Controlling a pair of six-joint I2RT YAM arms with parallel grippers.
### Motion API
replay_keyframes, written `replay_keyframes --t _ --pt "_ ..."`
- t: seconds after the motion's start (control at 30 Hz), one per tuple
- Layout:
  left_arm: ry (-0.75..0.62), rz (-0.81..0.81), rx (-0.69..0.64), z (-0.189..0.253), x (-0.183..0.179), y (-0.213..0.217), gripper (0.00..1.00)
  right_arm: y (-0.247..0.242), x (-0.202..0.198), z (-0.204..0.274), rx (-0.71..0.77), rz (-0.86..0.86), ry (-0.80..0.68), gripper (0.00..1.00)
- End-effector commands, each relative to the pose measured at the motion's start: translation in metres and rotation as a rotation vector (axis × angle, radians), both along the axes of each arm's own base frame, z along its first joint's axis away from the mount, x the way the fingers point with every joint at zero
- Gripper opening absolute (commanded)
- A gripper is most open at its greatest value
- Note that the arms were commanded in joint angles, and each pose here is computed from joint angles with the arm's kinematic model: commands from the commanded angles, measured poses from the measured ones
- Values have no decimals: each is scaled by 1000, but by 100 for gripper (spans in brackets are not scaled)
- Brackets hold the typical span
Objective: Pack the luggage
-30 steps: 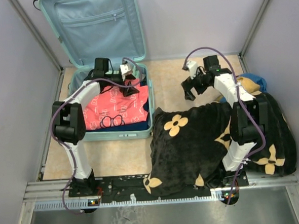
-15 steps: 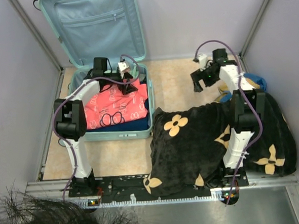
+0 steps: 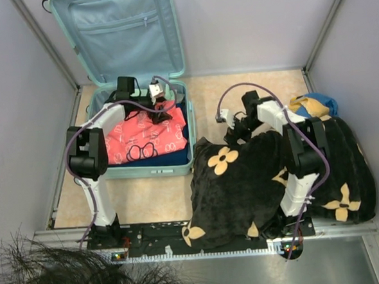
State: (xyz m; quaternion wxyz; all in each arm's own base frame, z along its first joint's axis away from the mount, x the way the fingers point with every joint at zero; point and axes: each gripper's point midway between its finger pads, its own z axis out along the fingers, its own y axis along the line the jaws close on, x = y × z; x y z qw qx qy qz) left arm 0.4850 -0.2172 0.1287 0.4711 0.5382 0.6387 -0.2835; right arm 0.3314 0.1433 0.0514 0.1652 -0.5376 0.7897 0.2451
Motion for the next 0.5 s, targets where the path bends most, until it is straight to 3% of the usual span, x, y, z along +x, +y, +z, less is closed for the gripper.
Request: replay_keyframes --t 0.0,0.33,0.47 --pt "-50 -42 41 9 -14 12 92 -2 -46 21 12 173 -102 99" --pt "-280 -145 -62 79 -27 -1 94 -8 -66 23 -19 184 -273 99" --pt "-275 -198 -146 96 -36 -20 94 -7 -76 26 1 216 -300 99"
